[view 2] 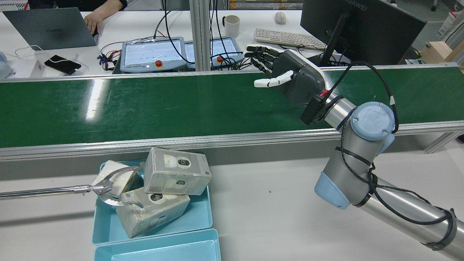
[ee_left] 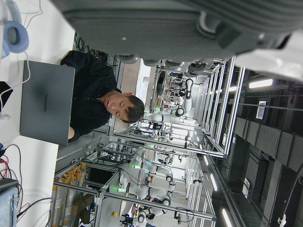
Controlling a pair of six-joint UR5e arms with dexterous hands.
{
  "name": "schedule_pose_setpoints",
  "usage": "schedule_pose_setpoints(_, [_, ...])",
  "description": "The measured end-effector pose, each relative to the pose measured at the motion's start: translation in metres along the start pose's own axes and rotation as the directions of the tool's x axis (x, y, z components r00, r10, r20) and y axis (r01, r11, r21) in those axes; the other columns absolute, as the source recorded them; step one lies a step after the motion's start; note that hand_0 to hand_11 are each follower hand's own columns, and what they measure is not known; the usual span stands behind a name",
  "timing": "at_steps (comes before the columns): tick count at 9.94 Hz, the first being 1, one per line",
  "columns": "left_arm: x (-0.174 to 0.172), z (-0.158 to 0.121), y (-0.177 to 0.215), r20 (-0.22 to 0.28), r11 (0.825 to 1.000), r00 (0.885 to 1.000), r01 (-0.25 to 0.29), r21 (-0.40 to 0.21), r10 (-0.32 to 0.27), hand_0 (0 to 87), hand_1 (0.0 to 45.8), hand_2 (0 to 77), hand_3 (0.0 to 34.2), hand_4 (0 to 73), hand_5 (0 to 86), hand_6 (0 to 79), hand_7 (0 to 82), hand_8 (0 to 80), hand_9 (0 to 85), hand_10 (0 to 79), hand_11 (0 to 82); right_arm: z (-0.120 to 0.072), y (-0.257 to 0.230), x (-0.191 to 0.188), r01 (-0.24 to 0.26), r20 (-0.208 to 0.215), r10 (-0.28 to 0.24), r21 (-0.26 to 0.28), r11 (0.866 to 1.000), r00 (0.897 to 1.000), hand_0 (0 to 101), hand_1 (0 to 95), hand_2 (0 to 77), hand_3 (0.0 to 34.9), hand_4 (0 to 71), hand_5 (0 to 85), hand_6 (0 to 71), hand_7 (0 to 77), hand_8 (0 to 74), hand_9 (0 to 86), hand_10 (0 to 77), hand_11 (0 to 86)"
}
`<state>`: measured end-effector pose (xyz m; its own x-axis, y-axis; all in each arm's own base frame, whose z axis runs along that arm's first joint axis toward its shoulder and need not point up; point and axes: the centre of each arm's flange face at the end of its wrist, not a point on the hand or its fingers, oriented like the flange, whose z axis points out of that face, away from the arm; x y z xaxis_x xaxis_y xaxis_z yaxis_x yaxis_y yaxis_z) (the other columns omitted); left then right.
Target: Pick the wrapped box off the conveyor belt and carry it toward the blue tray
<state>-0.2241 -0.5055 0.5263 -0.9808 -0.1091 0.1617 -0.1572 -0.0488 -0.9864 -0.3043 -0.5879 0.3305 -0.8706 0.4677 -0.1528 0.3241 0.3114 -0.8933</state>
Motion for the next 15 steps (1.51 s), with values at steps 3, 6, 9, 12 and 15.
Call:
schedule_pose_setpoints(3, [0.000, 0.000, 0.000, 0.000, 1.000, 1.000, 0.000, 0.000, 0.000, 0.0, 0.0, 1.1, 0.0, 0.0, 1.1, 0.0, 0.5, 0.5, 0.5, 0.5, 0.0, -0.001, 0.000, -0.007, 0.015, 0.001, -0.015, 0.006, 1.000, 1.000, 56, 21.8, 12.5, 1.6, 18.5, 16.9, 9.8, 22.9, 1.1, 3.3, 0.0, 2.2])
schedule_pose_setpoints(6, [0.000, 0.000, 0.000, 0.000, 1.000, 1.000, 0.000, 0.000, 0.000, 0.0, 0.0, 1.1, 0.0, 0.0, 1.1, 0.0, 0.5, 0.5, 0.5, 0.5, 0.0, -0.001, 0.001, -0.010, 0.051, -0.007, -0.051, 0.006, 0.999, 0.999, 62, 25.6, 12.0, 1.6, 17.5, 14.7, 6.5, 18.0, 0.0, 2.2, 0.0, 1.6])
schedule_pose_setpoints(9, [0.000, 0.000, 0.000, 0.000, 1.000, 1.000, 0.000, 0.000, 0.000, 0.0, 0.0, 1.1, 0.0, 0.0, 1.1, 0.0, 0.5, 0.5, 0.5, 0.5, 0.5, 0.000, 0.003, -0.014, 0.094, -0.012, -0.094, 0.003, 0.996, 0.996, 60, 22.9, 6.0, 1.6, 19.1, 16.4, 6.5, 19.1, 0.0, 2.2, 0.0, 1.6])
schedule_pose_setpoints(12, [0.000, 0.000, 0.000, 0.000, 1.000, 1.000, 0.000, 0.000, 0.000, 0.0, 0.0, 1.1, 0.0, 0.0, 1.1, 0.0, 0.5, 0.5, 0.5, 0.5, 0.5, 0.001, 0.004, -0.015, 0.143, -0.016, -0.143, -0.001, 0.990, 0.990, 58, 21.8, 9.3, 1.5, 20.2, 16.4, 7.1, 19.6, 0.0, 2.2, 0.0, 1.6])
schedule_pose_setpoints(15, [0.000, 0.000, 0.000, 0.000, 1.000, 1.000, 0.000, 0.000, 0.000, 0.0, 0.0, 1.1, 0.0, 0.0, 1.1, 0.0, 0.5, 0.5, 0.5, 0.5, 0.0, 0.001, 0.002, -0.018, 0.153, -0.023, -0.153, 0.003, 0.988, 0.988, 54, 15.8, 4.9, 1.8, 20.7, 17.5, 7.6, 21.8, 0.0, 2.2, 0.0, 1.6])
